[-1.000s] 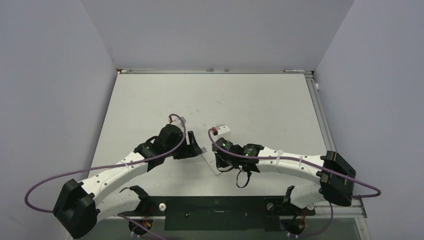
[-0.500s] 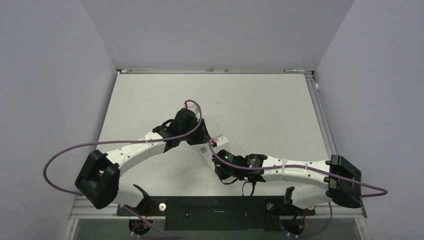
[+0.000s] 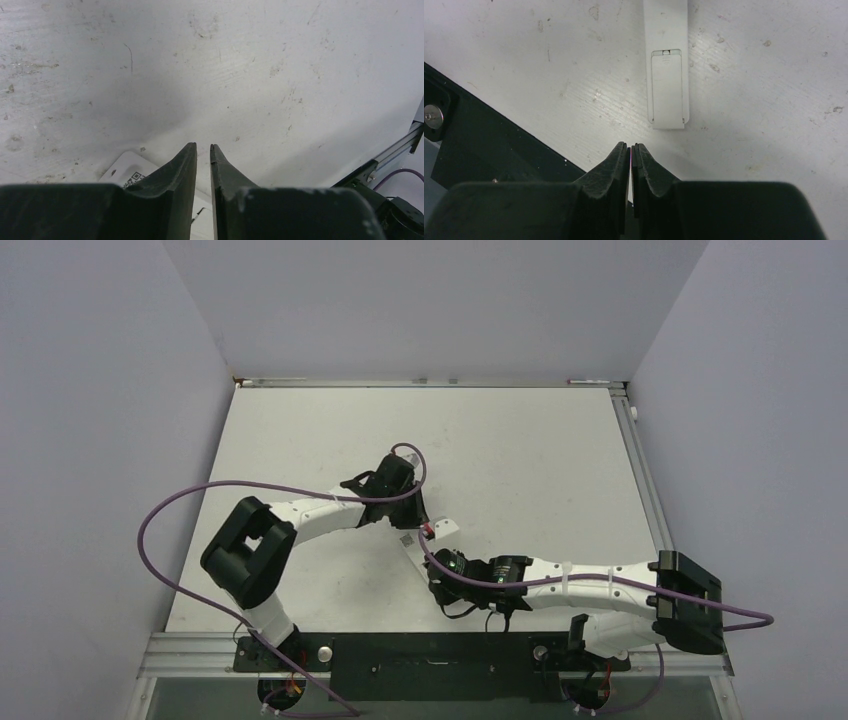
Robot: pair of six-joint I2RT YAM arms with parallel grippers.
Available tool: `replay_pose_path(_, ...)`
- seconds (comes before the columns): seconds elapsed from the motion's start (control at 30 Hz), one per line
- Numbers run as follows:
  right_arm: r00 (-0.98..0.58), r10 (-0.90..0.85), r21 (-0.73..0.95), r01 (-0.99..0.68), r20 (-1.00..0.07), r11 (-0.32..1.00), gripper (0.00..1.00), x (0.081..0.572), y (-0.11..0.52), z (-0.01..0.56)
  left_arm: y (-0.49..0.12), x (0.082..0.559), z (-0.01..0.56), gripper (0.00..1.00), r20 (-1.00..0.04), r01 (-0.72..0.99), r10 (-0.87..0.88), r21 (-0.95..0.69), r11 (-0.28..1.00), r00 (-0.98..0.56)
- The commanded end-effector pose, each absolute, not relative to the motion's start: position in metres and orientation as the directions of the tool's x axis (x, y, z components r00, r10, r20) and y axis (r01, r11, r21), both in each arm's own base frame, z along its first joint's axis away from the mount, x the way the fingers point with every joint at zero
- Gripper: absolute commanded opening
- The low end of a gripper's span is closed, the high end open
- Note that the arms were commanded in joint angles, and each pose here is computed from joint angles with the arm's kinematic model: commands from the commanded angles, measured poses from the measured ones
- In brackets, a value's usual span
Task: Load the batteries into the remote control
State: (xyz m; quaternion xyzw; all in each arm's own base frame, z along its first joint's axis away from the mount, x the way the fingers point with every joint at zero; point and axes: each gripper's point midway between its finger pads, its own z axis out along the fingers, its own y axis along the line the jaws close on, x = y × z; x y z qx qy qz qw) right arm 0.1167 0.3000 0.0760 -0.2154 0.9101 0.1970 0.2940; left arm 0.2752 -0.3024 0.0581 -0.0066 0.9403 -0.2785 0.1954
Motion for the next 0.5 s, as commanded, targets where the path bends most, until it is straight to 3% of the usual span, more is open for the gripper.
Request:
replay_pose_path(0.0, -0.718, -0.202, 0.238, -0.461, -0.666, 0.855, 0.09, 0.126, 0.297, 0.09, -0.317, 0.294, 0.069, 0.11, -0.399, 0.119, -0.137, -0.553, 0.825, -0.907)
replay_pose_path(0.13, -0.719, -0.185, 0.232, -0.44, -0.67, 0.868, 0.09, 0.129, 0.292, 0.092, -0.311, 0.294, 0.056, 0.05, -0.388, 0.107, -0.12, -0.514, 0.851, -0.914)
replay_pose_path(0.47, -0.718, -0.172, 0.213, -0.412, -0.674, 0.886, 0.09, 0.133, 0.287, 0.091, -0.287, 0.287, 0.028, 0.03, -0.379, 0.08, -0.089, -0.407, 0.91, -0.921)
